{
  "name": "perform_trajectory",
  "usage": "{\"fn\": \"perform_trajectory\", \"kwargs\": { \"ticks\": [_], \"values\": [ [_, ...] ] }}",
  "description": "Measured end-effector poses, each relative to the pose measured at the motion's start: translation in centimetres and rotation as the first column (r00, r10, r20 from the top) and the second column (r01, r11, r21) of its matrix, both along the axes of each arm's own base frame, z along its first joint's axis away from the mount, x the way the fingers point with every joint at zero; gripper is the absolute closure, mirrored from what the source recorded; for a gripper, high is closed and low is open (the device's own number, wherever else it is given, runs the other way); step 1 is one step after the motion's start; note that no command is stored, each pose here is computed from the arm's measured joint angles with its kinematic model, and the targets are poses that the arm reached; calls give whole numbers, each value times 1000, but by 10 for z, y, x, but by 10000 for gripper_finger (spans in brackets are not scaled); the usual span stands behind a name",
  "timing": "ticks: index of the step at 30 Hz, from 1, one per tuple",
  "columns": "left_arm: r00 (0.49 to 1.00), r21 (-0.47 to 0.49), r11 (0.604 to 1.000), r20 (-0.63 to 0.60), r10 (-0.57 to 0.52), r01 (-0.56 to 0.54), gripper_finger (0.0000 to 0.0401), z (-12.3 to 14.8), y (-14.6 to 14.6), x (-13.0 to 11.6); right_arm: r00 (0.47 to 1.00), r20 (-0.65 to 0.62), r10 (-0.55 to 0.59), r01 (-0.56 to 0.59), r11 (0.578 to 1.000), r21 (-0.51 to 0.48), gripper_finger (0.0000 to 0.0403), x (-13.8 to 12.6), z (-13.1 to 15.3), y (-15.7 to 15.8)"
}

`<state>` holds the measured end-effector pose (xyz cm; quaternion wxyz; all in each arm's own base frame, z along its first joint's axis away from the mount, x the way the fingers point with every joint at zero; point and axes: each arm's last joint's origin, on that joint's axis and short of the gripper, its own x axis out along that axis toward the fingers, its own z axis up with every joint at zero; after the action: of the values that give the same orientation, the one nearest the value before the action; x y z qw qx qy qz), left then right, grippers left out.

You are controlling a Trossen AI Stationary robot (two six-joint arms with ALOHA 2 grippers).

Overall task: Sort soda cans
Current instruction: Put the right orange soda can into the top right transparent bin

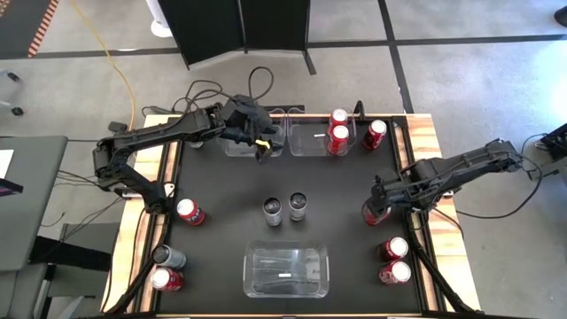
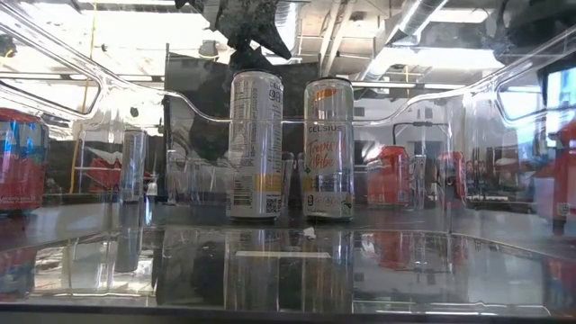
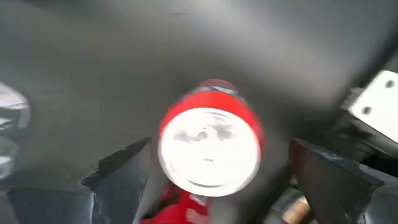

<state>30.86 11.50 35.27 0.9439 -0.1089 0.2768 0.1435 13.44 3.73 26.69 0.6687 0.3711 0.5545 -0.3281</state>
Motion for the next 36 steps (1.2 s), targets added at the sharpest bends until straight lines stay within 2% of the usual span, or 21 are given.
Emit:
{"fn": "perform_trajectory", "kwargs": {
  "ticks": [4, 9, 13, 17, 24, 31, 36],
  "values": [
    [1000, -2, 1000, -1, 0, 0, 108, 0, 0, 0, 1000, -5, 24, -24, 1000, -7, 9, 6, -4, 2],
    [999, -16, 1000, -37, 0, -1, 108, -3, -1, -2, 998, -56, 24, -25, 1000, -19, 9, 8, -23, 2],
    [998, -30, 1000, -70, 1, -3, 108, -6, -2, -4, 998, -63, -16, 14, 1000, -20, 12, 9, -27, 3],
    [997, -49, 999, -76, 11, -15, 108, -7, -2, -5, 998, -61, -26, 25, 999, -20, 37, 9, -27, 2],
    [997, -55, 998, -74, 17, -21, 108, -7, -2, -5, 998, -56, -2, 0, 1000, -25, 113, 10, -26, 1],
    [990, 2, 994, -95, 109, -109, 108, -7, 1, -6, 998, -55, -9, 7, 999, -32, 124, 14, -28, 2],
    [988, 15, 992, -97, 123, -122, 108, -7, 2, -6, 999, -6, -43, 43, 998, -56, 125, 20, -17, -1]
  ]
}}
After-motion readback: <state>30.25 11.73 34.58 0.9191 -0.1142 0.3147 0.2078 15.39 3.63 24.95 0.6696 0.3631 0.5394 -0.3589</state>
